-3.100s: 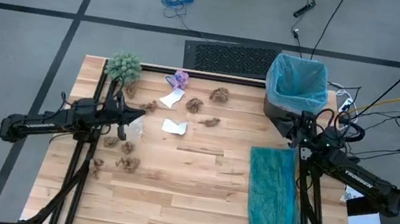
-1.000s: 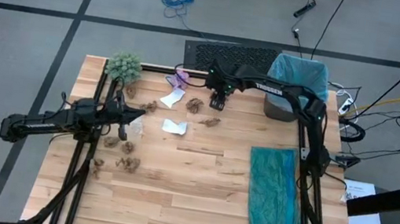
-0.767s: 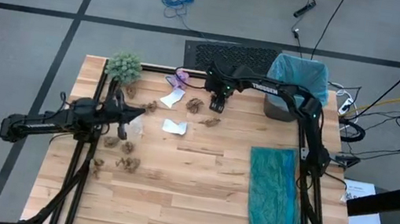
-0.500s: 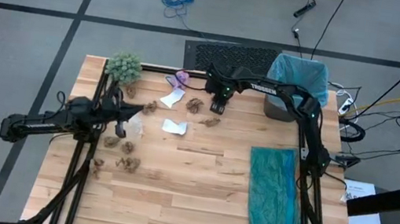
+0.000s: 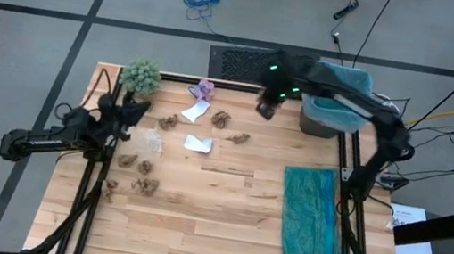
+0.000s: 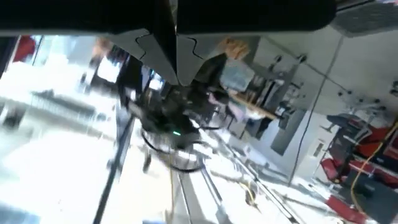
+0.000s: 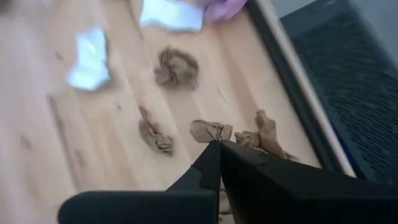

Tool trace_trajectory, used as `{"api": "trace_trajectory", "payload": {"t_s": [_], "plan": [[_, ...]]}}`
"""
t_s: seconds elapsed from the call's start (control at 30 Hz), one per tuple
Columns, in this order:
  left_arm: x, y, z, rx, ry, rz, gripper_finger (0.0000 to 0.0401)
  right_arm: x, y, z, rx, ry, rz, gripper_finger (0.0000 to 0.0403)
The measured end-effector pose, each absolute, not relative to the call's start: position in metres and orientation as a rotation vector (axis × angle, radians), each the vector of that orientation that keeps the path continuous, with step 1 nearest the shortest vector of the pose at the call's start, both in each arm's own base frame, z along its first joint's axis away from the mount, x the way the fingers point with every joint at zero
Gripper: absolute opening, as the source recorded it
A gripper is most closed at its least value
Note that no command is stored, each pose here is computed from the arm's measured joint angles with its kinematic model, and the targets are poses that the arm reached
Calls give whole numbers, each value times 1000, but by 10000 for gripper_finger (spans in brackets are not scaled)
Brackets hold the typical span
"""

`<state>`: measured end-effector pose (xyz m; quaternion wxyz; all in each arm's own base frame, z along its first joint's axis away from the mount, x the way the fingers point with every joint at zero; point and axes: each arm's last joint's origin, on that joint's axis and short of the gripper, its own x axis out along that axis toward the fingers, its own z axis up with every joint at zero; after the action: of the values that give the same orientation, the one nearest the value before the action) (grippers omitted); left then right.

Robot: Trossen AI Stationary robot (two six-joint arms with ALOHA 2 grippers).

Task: Place trash/remove bag and relplace
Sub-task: Put the brown paper into the trash bin

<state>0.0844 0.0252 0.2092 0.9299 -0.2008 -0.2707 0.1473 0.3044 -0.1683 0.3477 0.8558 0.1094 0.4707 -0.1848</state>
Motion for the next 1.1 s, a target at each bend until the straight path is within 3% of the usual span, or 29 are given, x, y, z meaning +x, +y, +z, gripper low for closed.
{"api": "trace_trajectory", "payload": {"t_s": [0.27, 0.43, 0.67, 0.8, 0.97, 1.03, 1.1], "plan": [[79, 25, 219, -492, -688, 276, 0, 225, -137, 416, 230, 858, -791, 0], [77, 25, 220, -500, -719, 299, 0, 193, -137, 422, 267, 893, -1013, 0], [77, 26, 220, -503, -719, 308, 0, 180, -156, 415, 355, 946, -1116, 10], [77, 26, 220, -503, -718, 308, 0, 178, -162, 413, 380, 948, -1094, 61], [77, 26, 220, -503, -718, 308, 0, 178, -163, 414, 405, 934, -1060, 163], [77, 26, 220, -502, -718, 308, 0, 184, -162, 415, 448, 898, -926, 199], [77, 26, 220, -502, -718, 308, 0, 198, -155, 419, 447, 830, -618, 222]]}}
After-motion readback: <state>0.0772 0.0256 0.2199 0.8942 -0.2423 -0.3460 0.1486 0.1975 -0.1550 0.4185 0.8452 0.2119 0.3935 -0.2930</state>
